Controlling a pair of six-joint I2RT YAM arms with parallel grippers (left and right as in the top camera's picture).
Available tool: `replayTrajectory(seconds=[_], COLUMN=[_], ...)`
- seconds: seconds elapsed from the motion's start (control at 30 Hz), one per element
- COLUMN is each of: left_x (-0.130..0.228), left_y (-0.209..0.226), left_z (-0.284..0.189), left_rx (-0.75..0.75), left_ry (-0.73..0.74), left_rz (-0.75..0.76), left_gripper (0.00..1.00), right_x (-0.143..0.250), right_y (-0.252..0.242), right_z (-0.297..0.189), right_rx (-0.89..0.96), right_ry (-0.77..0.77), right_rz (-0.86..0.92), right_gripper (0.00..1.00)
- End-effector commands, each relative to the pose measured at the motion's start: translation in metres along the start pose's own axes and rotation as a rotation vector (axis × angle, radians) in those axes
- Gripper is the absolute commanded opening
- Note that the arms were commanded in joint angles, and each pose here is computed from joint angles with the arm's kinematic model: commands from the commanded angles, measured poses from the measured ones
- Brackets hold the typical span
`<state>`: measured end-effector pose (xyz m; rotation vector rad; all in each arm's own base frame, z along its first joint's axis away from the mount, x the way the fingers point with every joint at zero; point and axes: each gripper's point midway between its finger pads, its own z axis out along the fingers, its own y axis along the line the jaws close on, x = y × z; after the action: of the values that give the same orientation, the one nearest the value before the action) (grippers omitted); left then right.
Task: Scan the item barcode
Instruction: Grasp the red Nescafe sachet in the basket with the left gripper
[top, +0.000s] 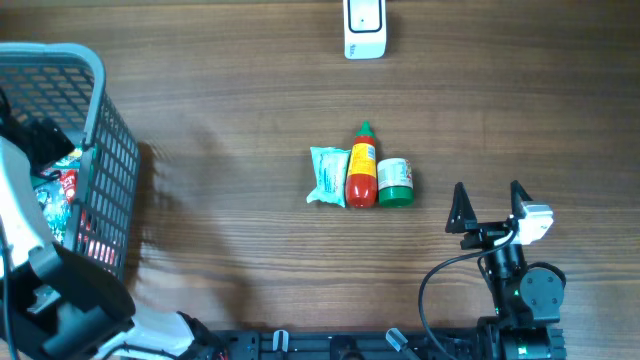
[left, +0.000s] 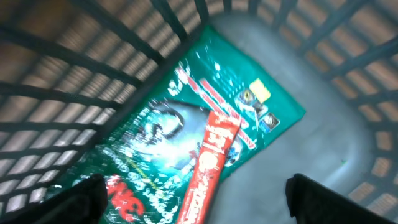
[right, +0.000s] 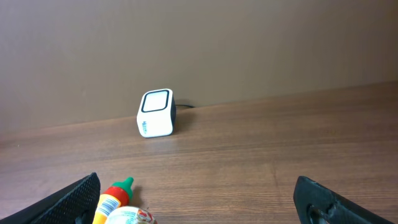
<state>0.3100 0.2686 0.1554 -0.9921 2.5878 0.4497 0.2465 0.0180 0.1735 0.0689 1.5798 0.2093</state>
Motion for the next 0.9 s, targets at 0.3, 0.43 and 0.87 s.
replayTrajectory(seconds=[0.3, 0.43, 0.87], left_x=[0.089, 0.087, 0.098], left_y=[-0.026, -0.021, -0.018], left_z=[0.083, 0.084, 0.092], left_rx=[0.163, 0.159, 0.155], left_ry=[0.261, 0.257, 0.269], left_rz=[-0.006, -0.02, -0.03], left_gripper=[0.82, 0.73, 0.27], right_x=[-0.001, -0.001, -0.001], right_y=[0.003, 0.003, 0.003], right_z=[0.0, 0.0, 0.0], right_rx=[-0.016, -0.016, -0.016], right_ry=[-0.006, -0.006, -0.006], right_rz=[-0.018, -0.018, -0.018], right_gripper=[1.0, 1.0, 1.0])
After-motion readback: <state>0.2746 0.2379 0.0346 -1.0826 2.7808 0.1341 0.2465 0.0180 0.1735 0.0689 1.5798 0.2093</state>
